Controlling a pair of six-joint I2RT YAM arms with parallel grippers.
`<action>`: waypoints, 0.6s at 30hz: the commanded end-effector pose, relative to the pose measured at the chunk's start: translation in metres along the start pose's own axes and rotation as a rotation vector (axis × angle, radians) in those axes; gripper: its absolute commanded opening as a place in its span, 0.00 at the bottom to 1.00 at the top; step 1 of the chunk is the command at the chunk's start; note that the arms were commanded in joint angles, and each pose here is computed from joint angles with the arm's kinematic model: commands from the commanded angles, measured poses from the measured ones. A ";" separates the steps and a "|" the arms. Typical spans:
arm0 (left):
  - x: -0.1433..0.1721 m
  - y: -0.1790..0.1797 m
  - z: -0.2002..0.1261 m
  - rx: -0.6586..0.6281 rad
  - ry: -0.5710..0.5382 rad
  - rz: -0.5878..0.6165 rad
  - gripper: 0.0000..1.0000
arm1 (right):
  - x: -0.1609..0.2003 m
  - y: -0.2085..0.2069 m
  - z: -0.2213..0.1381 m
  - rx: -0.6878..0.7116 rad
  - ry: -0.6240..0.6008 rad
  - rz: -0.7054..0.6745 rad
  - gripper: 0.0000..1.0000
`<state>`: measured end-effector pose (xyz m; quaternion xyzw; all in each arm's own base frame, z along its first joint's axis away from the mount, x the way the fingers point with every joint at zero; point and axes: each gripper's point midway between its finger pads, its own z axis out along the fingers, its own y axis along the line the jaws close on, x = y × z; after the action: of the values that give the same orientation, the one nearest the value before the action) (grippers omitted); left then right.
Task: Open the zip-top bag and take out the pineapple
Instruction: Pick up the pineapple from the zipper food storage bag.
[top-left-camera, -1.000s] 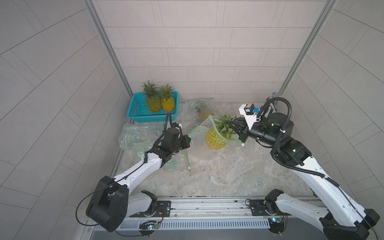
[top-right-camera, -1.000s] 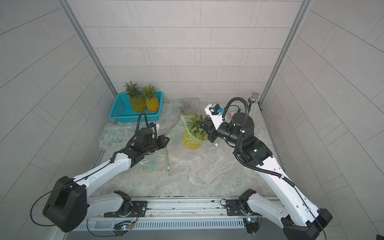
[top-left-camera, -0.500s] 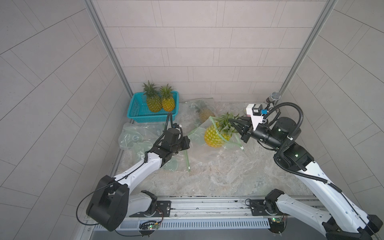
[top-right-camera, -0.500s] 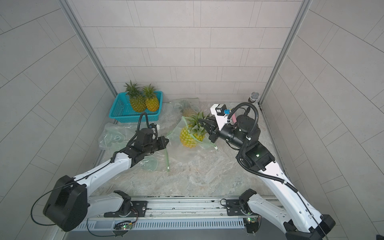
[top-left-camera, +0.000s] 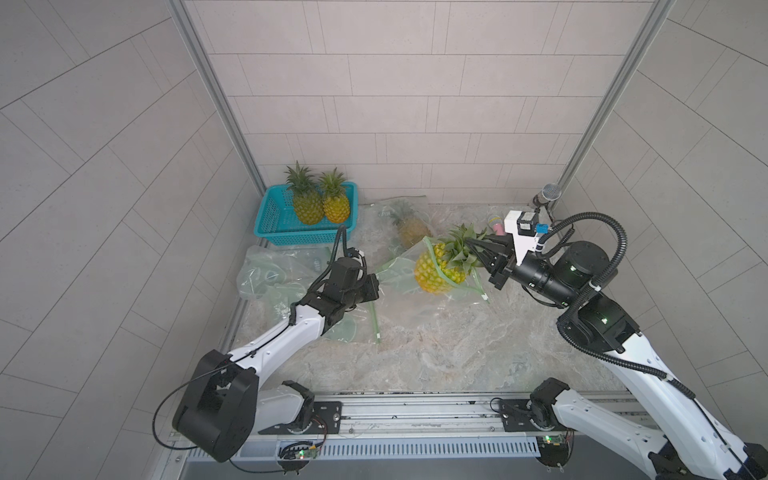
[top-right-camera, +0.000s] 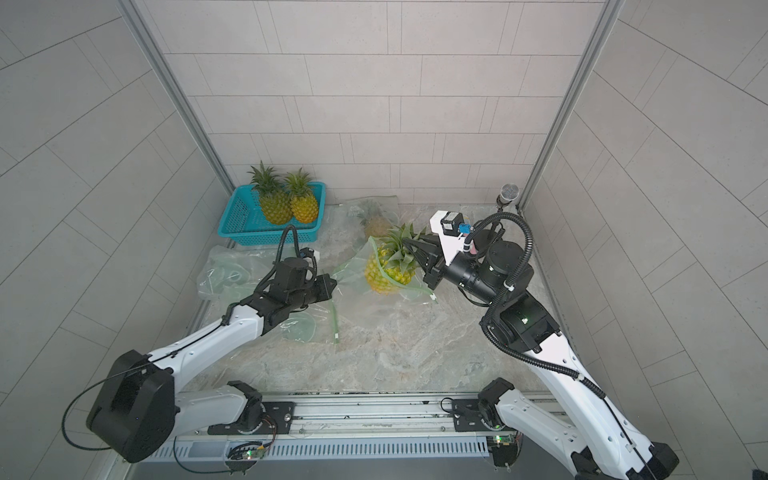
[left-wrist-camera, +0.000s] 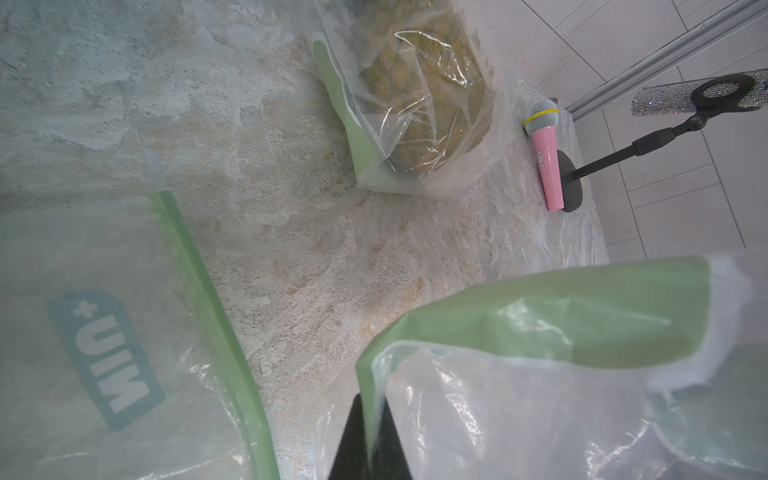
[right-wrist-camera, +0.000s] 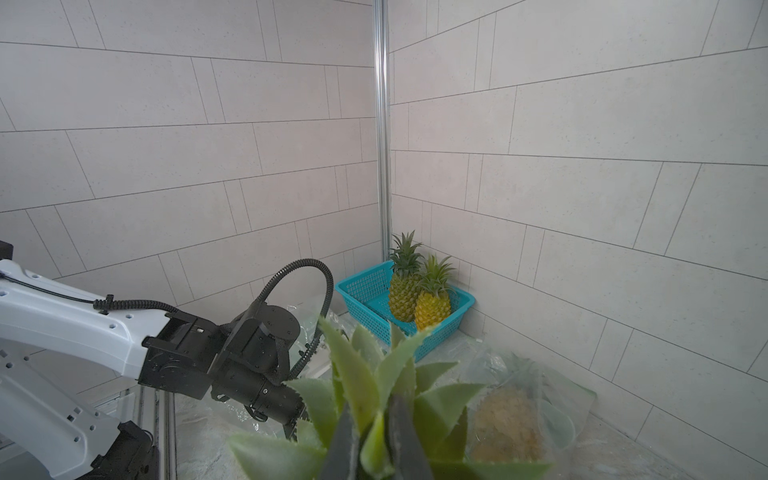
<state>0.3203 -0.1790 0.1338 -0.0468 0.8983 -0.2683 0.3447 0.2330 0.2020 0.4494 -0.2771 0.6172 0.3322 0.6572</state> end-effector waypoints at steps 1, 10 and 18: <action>0.003 0.020 0.000 -0.087 0.005 0.006 0.00 | -0.081 0.018 -0.032 -0.013 -0.281 -0.094 0.00; 0.002 0.032 0.000 -0.108 -0.022 -0.051 0.00 | -0.086 0.022 -0.039 -0.022 -0.297 -0.102 0.00; 0.002 0.042 0.000 -0.155 -0.021 -0.059 0.00 | -0.093 0.031 -0.049 -0.050 -0.329 -0.125 0.00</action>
<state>0.3224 -0.1573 0.1195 -0.0833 0.9056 -0.2358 0.3427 0.2169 0.1949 0.4656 -0.2792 0.5928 0.3369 0.6761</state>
